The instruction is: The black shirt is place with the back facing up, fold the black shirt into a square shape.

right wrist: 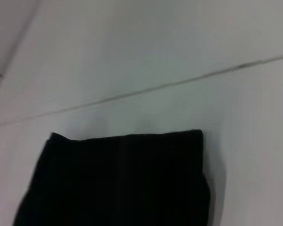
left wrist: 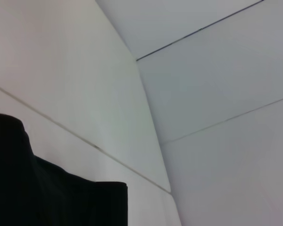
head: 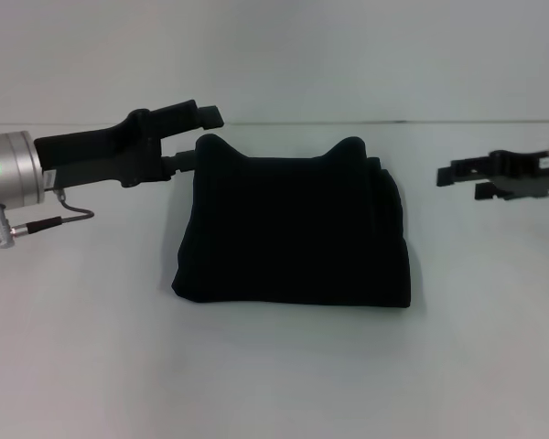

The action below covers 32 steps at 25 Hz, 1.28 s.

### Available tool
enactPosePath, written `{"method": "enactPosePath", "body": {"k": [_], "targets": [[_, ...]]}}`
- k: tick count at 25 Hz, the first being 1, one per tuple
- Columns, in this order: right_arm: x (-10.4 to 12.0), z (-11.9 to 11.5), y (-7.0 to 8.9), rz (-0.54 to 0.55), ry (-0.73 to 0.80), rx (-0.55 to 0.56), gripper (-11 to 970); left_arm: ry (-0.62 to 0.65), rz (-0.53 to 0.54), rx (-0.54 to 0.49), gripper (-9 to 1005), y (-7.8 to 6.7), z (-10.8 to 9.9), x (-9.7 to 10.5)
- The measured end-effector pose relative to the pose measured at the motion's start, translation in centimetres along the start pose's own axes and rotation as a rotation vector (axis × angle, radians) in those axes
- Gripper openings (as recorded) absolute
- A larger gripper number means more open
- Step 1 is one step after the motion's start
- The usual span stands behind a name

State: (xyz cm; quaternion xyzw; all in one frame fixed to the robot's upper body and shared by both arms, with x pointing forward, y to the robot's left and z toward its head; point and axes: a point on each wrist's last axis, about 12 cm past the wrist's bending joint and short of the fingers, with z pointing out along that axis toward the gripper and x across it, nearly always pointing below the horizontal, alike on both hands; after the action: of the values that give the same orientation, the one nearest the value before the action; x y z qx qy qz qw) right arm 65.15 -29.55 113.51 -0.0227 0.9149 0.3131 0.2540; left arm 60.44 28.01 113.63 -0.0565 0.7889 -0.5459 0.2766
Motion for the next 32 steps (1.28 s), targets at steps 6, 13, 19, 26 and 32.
{"method": "enactPosePath", "body": {"k": [6,13,19,26,32], "targets": [[-2.3,2.9,3.3,-0.081,-0.001,0.097,863,-0.030,0.005,0.048,952,-0.1,-1.0,0.1],[-1.1,6.0,4.8,-0.099,-0.050,0.105,864,-0.063,0.004,0.062,952,0.1,-1.9,0.1],[-1.1,7.6,7.4,-0.158,-0.040,0.069,863,-0.072,0.006,0.066,952,0.1,-1.7,0.1],[-1.0,9.1,8.0,-0.185,0.044,0.256,863,-0.074,0.001,0.067,952,0.2,-1.8,0.3],[-2.1,7.7,6.1,-0.148,0.016,0.356,862,-0.080,-0.001,0.077,951,0.2,-1.8,0.4]]}}
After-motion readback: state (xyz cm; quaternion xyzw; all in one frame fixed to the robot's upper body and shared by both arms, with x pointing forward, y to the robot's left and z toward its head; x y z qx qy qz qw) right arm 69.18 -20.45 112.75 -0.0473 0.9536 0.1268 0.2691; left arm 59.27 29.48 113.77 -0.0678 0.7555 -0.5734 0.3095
